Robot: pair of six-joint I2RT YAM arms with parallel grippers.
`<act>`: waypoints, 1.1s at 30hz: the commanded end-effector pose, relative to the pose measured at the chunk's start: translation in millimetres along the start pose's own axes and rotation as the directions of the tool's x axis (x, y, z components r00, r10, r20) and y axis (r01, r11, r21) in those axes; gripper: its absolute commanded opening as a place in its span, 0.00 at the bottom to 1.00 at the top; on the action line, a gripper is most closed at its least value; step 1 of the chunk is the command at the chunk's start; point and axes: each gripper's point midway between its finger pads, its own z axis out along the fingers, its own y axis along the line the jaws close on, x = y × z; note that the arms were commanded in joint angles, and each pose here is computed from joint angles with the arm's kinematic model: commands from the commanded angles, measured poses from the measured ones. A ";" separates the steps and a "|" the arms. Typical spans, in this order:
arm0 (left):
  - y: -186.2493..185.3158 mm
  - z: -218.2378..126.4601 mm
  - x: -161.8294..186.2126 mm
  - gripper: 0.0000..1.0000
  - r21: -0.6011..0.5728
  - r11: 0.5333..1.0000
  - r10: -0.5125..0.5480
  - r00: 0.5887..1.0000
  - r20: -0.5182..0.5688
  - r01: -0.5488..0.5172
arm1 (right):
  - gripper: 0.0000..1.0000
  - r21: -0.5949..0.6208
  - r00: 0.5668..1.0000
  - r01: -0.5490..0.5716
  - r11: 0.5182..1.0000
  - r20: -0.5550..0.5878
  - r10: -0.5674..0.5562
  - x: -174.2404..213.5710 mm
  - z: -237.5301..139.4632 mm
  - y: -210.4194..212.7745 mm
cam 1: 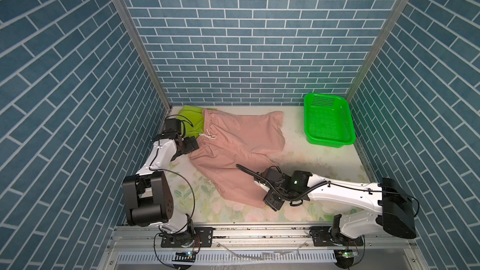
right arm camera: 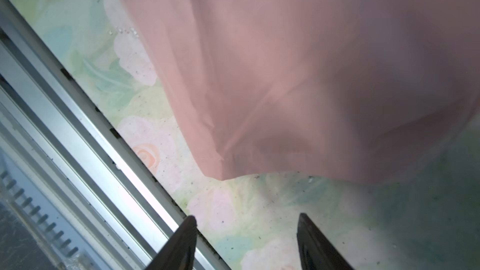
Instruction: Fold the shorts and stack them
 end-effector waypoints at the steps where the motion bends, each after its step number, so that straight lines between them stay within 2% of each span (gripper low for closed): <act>1: -8.6 10.3 5.8 1.00 0.095 0.993 -0.064 0.998 -0.004 0.064 | 0.63 0.020 0.994 0.094 0.995 0.047 -0.095 -16.0 14.0 10.4; 9: -5.6 22.5 6.1 1.00 0.082 0.995 -0.055 0.998 -0.003 0.055 | 0.63 0.007 0.983 0.180 0.984 0.032 -0.180 -25.7 47.4 29.0; 12: -3.5 26.6 4.5 1.00 0.066 0.997 -0.034 0.999 -0.004 0.035 | 0.59 0.033 0.981 0.191 0.981 0.025 -0.192 -28.4 56.5 25.8; 13: -2.4 28.5 4.4 1.00 0.059 0.998 -0.030 1.000 -0.005 0.031 | 0.53 0.053 0.980 0.195 0.979 0.023 -0.196 -30.0 59.2 23.1; 15: -1.4 31.6 4.2 0.98 0.054 0.998 -0.024 1.000 -0.004 0.024 | 0.34 0.065 0.980 0.200 0.978 0.013 -0.201 -30.6 62.1 21.0; 17: -3.0 33.6 2.6 0.89 0.062 0.998 -0.015 1.000 -0.004 0.016 | 0.12 0.043 0.978 0.205 0.978 0.015 -0.206 -32.0 59.1 24.6; 19: -4.6 34.2 -0.3 0.75 0.065 0.998 -0.006 1.000 -0.005 0.007 | 0.00 -0.027 0.980 0.196 0.980 0.022 -0.196 -32.0 50.9 31.7; 23: -5.3 33.0 -7.3 0.42 0.054 0.999 0.002 1.000 0.000 -0.002 | 0.00 -0.253 0.994 0.107 0.961 0.063 -0.094 -34.8 19.0 42.3; 24: -5.5 32.6 -9.0 0.35 0.055 0.999 0.003 1.000 0.004 -0.003 | 0.00 -0.310 0.996 0.077 0.948 0.074 -0.057 -36.4 9.7 42.7; 28: -6.4 34.4 -11.0 0.13 0.053 0.999 0.014 1.000 -0.006 -0.013 | 0.00 -0.550 0.991 -0.004 0.835 0.112 0.079 -47.1 -31.5 46.2; 30: -6.9 35.6 -11.0 0.07 0.054 0.998 0.015 1.000 -0.013 -0.014 | 0.00 -0.624 0.989 -0.036 0.780 0.090 0.118 -49.0 -40.0 45.6; 33: -9.9 35.3 -11.3 0.05 0.067 0.998 0.017 1.000 -0.016 -0.016 | 0.00 -0.740 0.986 -0.076 0.669 0.042 0.159 -51.2 -50.2 51.2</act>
